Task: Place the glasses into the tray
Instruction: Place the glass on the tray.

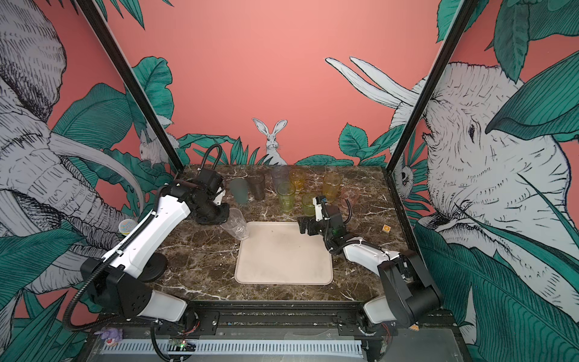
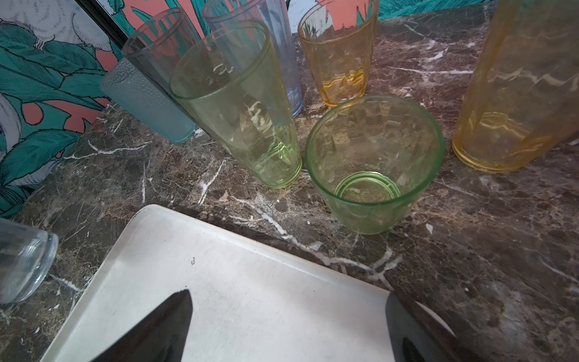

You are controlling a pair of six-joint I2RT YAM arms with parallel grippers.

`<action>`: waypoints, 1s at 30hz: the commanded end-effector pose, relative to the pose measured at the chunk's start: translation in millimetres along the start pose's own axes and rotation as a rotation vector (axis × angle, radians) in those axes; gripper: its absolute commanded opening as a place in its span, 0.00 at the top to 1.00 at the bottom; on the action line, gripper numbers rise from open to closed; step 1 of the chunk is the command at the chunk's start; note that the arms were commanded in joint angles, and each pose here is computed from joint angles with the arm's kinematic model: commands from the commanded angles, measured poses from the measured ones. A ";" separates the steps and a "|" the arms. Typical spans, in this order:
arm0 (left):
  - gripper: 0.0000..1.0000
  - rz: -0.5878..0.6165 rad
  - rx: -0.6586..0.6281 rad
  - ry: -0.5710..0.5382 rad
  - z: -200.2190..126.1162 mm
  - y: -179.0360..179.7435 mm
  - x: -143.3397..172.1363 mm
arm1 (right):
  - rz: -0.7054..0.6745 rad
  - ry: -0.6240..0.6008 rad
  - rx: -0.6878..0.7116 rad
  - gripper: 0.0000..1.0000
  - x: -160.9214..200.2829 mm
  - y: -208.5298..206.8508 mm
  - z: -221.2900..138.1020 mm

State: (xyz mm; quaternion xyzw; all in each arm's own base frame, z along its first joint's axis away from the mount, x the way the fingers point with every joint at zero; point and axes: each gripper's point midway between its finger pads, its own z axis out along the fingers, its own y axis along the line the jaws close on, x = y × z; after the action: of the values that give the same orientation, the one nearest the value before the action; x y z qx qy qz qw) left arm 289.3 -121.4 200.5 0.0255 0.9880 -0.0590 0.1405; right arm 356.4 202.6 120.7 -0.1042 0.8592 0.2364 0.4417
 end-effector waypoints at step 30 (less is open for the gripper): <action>1.00 -0.028 -0.110 0.054 60.8 -26.3 -32.4 | -0.003 -0.012 -0.043 0.02 -16.7 11.5 9.1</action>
State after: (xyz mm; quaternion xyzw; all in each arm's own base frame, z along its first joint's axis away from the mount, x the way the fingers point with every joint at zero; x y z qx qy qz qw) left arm 329.4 -155.5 146.6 0.0152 0.9946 -0.0097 0.1021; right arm 360.8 210.1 118.2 -0.1102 0.8630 0.2445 0.4281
